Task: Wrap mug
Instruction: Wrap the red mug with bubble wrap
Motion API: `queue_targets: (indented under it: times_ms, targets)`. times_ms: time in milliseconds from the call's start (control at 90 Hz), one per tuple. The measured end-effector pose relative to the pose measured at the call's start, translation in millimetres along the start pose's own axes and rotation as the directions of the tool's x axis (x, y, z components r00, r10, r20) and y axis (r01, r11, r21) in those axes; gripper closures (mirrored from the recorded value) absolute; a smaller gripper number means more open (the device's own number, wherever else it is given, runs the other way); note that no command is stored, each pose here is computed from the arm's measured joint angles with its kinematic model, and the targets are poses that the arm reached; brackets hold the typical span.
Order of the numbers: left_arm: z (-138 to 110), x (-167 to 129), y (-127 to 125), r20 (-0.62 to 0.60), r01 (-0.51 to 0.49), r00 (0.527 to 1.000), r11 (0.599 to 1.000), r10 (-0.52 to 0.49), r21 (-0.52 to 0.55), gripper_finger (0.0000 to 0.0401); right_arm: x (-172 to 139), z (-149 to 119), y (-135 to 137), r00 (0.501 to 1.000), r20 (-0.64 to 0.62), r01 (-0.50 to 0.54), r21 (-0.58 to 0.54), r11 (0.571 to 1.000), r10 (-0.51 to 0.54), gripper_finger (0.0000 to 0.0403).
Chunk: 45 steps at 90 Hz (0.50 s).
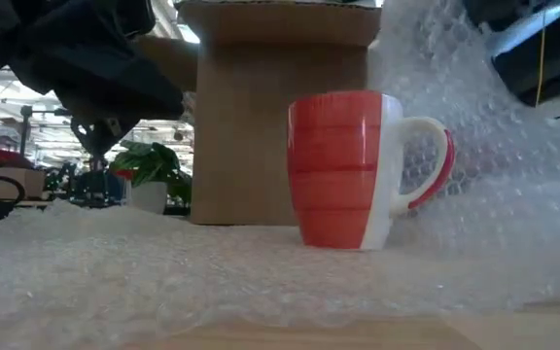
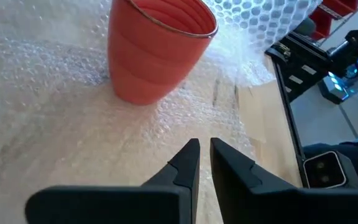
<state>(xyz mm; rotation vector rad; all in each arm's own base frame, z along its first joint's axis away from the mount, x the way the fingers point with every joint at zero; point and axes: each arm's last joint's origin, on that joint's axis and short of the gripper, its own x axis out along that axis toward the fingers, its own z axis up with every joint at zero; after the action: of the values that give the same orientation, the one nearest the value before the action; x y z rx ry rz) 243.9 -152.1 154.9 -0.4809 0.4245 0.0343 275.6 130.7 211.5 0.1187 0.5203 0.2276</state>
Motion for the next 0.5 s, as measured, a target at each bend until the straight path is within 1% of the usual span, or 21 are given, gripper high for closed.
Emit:
queue_targets:
  times_ms: [67,133,233,356,500]
  targets:
    - [0.0,0.0,0.0,0.0,0.0,1.0,1.0,0.0,-0.005,0.0381,15.5,4.8,1.4,0.999,-0.029,-0.039,-0.024,0.999,0.038,0.0402]
    - [0.0,0.0,0.1,0.0,-0.001,1.0,1.0,0.001,-0.008,0.0381,28.7,11.9,3.4,0.997,-0.055,-0.054,-0.051,0.997,0.051,0.0402]
    - [-0.2,-0.2,-0.2,0.0,0.001,1.0,1.0,-0.001,-0.009,0.0381,40.3,29.6,10.2,0.994,-0.07,-0.09,-0.095,0.991,0.083,0.0402]
    - [-1.0,-0.8,-1.3,-0.002,0.005,1.0,1.0,-0.005,-0.013,0.0381,41.2,52.2,18.3,0.989,-0.105,-0.114,-0.138,0.984,0.1,0.0402]
    - [-2.9,-2.1,-3.1,-0.007,0.012,1.0,1.0,-0.012,-0.008,0.0381,32.8,76.9,24.6,0.983,-0.147,-0.131,-0.141,0.981,0.11,0.0402]
